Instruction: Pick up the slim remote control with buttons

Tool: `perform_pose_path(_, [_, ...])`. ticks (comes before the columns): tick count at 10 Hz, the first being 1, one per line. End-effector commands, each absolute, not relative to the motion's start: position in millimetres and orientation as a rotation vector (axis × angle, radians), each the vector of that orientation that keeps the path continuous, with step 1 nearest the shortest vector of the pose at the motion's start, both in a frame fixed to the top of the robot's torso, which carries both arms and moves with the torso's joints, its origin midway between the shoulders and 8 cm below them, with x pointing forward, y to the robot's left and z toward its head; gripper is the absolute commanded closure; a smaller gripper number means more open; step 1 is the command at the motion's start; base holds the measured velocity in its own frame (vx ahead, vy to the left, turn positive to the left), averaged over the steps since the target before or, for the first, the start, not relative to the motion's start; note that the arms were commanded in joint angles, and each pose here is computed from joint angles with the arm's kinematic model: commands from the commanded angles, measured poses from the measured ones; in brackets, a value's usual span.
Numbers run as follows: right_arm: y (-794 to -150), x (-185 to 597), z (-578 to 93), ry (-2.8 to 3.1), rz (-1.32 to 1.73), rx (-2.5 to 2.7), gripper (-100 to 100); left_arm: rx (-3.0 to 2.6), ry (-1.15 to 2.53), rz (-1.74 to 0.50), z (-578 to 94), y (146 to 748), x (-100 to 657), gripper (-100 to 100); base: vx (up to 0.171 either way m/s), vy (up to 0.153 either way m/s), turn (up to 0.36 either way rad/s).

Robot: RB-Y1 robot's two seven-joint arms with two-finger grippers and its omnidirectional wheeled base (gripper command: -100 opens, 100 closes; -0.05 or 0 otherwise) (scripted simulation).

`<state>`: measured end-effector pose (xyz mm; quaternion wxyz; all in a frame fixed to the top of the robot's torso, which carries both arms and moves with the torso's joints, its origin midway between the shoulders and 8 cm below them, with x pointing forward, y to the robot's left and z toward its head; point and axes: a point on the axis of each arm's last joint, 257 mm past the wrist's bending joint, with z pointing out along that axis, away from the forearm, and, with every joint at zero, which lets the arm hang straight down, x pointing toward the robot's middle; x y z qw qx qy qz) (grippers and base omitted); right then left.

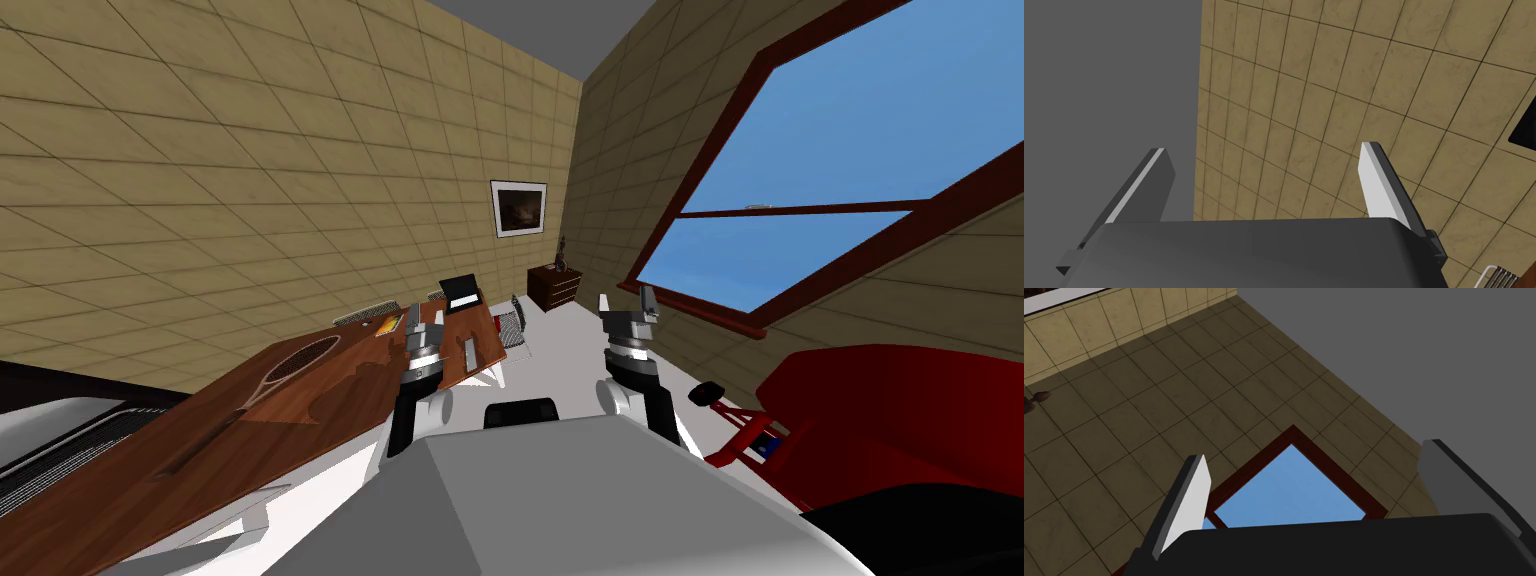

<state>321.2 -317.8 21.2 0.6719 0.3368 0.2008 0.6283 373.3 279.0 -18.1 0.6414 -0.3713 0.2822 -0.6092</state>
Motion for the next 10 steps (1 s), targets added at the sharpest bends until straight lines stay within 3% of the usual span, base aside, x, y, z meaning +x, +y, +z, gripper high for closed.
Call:
perform_pose_path(1, [-318, 321, 21, 0.452, 1.415, 0.758, 0, -0.819, 0.689, -1.379, -21, 277, 373, -100, -0.023, 0.006, -0.06])
perform_pose_path(10, [-318, 321, 21, 0.452, 1.415, 0.758, 0, -0.734, 0.935, -1.302, -58, 276, 368, -100, -0.074, 0.014, -0.114])
